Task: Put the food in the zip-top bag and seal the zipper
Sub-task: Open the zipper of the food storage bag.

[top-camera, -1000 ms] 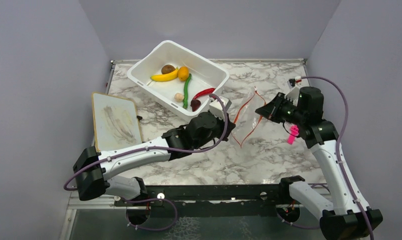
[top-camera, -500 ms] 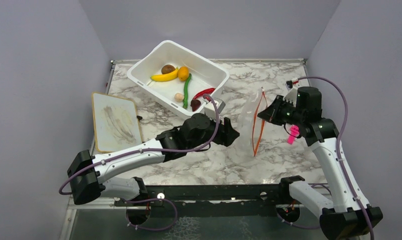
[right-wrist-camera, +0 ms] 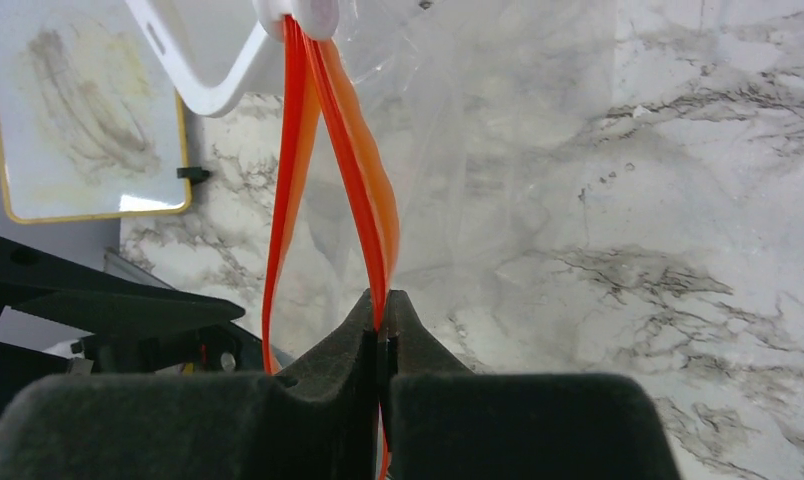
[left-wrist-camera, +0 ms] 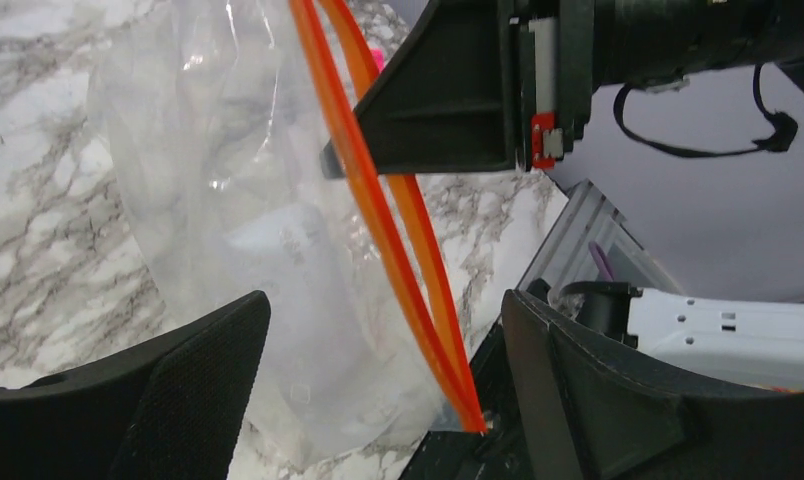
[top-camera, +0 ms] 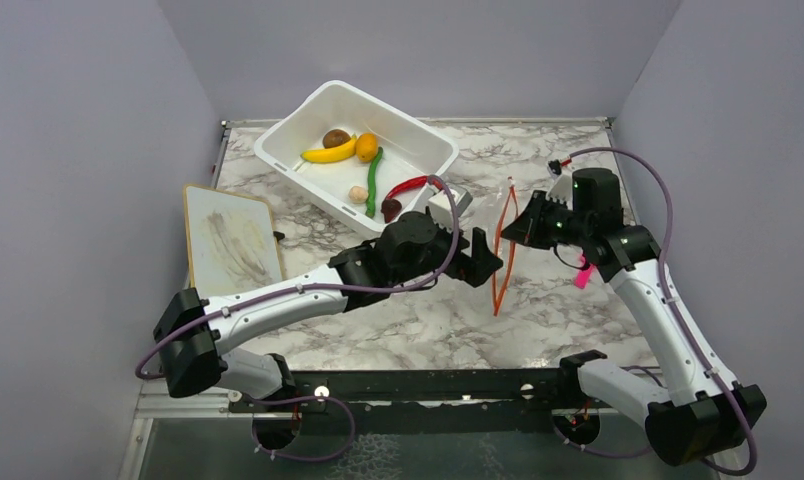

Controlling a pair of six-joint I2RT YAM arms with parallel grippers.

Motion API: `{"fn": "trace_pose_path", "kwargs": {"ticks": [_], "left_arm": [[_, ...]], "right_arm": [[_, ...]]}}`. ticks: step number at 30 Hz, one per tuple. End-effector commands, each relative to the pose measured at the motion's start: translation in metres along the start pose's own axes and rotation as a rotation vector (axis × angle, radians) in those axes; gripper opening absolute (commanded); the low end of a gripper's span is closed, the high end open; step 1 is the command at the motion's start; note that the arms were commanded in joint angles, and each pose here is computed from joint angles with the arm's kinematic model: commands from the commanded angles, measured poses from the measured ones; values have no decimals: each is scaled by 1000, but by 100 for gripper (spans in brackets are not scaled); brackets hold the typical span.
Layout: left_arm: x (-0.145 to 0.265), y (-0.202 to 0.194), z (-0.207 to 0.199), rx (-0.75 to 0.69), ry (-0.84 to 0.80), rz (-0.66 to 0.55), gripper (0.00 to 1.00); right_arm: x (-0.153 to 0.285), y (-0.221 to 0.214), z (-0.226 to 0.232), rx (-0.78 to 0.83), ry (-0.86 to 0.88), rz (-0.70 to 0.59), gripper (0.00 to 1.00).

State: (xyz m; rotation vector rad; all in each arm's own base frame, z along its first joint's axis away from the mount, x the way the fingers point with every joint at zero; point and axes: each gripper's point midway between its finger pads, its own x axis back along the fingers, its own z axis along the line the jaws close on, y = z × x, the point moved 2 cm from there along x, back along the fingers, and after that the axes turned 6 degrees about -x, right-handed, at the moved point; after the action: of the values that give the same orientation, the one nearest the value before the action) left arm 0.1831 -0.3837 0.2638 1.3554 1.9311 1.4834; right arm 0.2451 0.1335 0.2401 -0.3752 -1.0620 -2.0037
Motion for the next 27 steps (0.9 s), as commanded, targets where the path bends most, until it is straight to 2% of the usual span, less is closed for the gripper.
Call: {"fn": "trace_pose_path", "kwargs": {"ticks": [1,5,12,18,23,27], "left_arm": [[-13,28,0,-77,29,-51,90],[-27,31,15,-152,126,-24,92],[-44,37,15,-236,122,-23,97],[-52,24,38,-256,249,41,69],[-44,23,56,-270,360,52,30],[-32,28,63,-237,419,27,7]], "right_arm": [[11,18,30,14,106,-67,1],[14,21,34,20,121,-83,1],[11,20,30,30,100,-75,1],[11,23,30,43,92,-86,1],[14,33,21,75,14,-112,1],[29,55,12,112,-126,-169,1]]}}
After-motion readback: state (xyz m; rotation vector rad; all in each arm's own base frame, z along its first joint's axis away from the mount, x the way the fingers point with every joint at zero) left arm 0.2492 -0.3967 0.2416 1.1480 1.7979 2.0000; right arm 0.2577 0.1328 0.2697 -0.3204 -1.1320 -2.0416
